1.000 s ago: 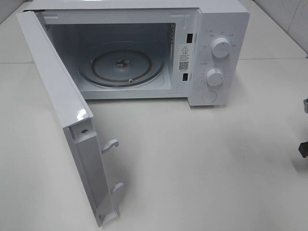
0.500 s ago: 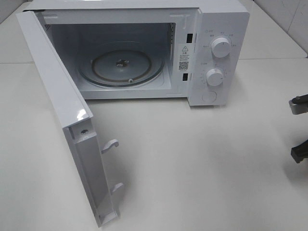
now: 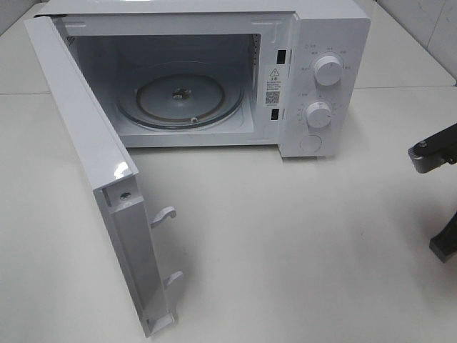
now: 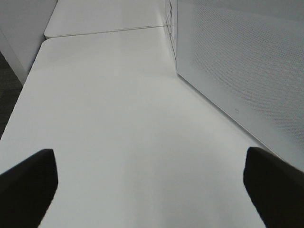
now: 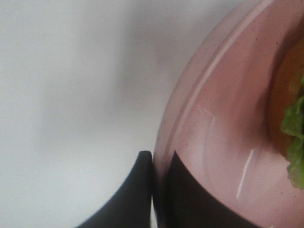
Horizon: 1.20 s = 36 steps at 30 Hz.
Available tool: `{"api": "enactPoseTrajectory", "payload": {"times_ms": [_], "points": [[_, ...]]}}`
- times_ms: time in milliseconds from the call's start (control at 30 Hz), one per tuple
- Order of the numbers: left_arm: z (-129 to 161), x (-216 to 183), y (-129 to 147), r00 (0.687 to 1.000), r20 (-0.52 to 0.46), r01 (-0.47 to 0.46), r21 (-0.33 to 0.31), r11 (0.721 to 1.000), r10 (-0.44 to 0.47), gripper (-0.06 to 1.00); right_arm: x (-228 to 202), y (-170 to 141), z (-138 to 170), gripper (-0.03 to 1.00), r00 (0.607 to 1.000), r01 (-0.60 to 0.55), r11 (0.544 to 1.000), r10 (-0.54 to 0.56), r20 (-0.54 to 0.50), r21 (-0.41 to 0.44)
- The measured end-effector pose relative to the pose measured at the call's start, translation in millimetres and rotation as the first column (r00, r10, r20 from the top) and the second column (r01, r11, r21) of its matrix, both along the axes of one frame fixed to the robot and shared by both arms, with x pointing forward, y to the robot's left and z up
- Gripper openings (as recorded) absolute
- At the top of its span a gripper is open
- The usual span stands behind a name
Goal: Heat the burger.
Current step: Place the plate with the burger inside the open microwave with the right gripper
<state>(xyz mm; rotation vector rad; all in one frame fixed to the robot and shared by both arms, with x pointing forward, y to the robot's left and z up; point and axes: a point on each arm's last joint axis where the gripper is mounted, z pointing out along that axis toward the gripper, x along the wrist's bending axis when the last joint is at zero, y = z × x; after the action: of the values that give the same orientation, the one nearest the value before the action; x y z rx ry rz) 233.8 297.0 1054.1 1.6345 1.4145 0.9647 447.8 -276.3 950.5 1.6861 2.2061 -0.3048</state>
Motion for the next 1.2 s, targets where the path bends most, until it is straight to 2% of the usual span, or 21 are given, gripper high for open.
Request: {"api": "enactPoseTrajectory", "payload": {"times_ms": [67,167,233,267,333,433,500,533,600,667,700,733,767,867,933,1067,1200], "points": [[0.0,0.0,0.0,1.0,0.0,0.0,0.0,1.0,0.0,0.99,-15.4,9.3,3.3,0.05,0.998,-0.066,0.998,0.066,-0.013,-0.014],[0.0,0.0,0.0,1.0,0.0,0.0,0.0,1.0,0.0,0.99,-18.6,11.7,4.1,0.05,0.996,-0.086,0.996,0.086,-0.012,-0.014],[0.0,0.0,0.0,1.0,0.0,0.0,0.0,1.0,0.0,0.99,-28.2,20.0,7.4,0.05,0.985,-0.171,0.985,0.171,-0.009,-0.005],[0.0,0.0,0.0,1.0,0.0,0.0,0.0,1.0,0.0,0.99,-28.2,20.0,7.4,0.05,0.985,-0.171,0.985,0.171,-0.009,-0.005],[0.0,0.0,0.0,1.0,0.0,0.0,0.0,1.0,0.0,0.99,-32.7,25.2,10.9,0.05,0.971,-0.24,0.971,0.24,-0.009,-0.002],[0.0,0.0,0.0,1.0,0.0,0.0,0.0,1.0,0.0,0.99,-34.1,26.8,11.5,0.05,0.964,-0.264,0.965,0.264,-0.011,-0.001],[0.0,0.0,0.0,1.0,0.0,0.0,0.0,1.0,0.0,0.99,-37.9,33.2,13.2,0.05,0.934,-0.355,0.935,0.355,-0.035,0.007],[0.0,0.0,0.0,1.0,0.0,0.0,0.0,1.0,0.0,0.99,-37.9,33.2,13.2,0.05,0.934,-0.355,0.935,0.355,-0.035,0.007],[0.0,0.0,0.0,1.0,0.0,0.0,0.0,1.0,0.0,0.99,-41.3,37.7,13.2,0.05,0.899,-0.432,0.902,0.432,-0.062,0.023],[0.0,0.0,0.0,1.0,0.0,0.0,0.0,1.0,0.0,0.99,-42.1,39.4,13.0,0.05,0.887,-0.456,0.89,0.456,-0.071,0.029],[0.0,0.0,0.0,1.0,0.0,0.0,0.0,1.0,0.0,0.99,-43.5,42.6,12.6,0.05,0.854,-0.512,0.858,0.513,-0.09,0.039],[0.0,0.0,0.0,1.0,0.0,0.0,0.0,1.0,0.0,0.99,-43.5,42.6,12.6,0.05,0.854,-0.512,0.858,0.513,-0.09,0.039],[0.0,0.0,0.0,1.0,0.0,0.0,0.0,1.0,0.0,0.99,-44.1,44.6,12.5,0.05,0.827,-0.552,0.833,0.553,-0.101,0.039],[0.0,0.0,0.0,1.0,0.0,0.0,0.0,1.0,0.0,0.99,-44.3,45.3,12.5,0.05,0.818,-0.565,0.824,0.566,-0.104,0.04],[0.0,0.0,0.0,1.0,0.0,0.0,0.0,1.0,0.0,0.99,-42.8,48.7,12.2,0.05,0.787,-0.609,0.792,0.611,-0.086,0.051],[0.0,0.0,0.0,1.0,0.0,0.0,0.0,1.0,0.0,0.99,-42.1,50.6,12.0,0.05,0.764,-0.637,0.768,0.64,-0.078,0.06],[0.0,0.0,0.0,1.0,0.0,0.0,0.0,1.0,0.0,0.99,-39.9,53.5,11.9,0.05,0.725,-0.684,0.727,0.687,-0.056,0.063]]}}
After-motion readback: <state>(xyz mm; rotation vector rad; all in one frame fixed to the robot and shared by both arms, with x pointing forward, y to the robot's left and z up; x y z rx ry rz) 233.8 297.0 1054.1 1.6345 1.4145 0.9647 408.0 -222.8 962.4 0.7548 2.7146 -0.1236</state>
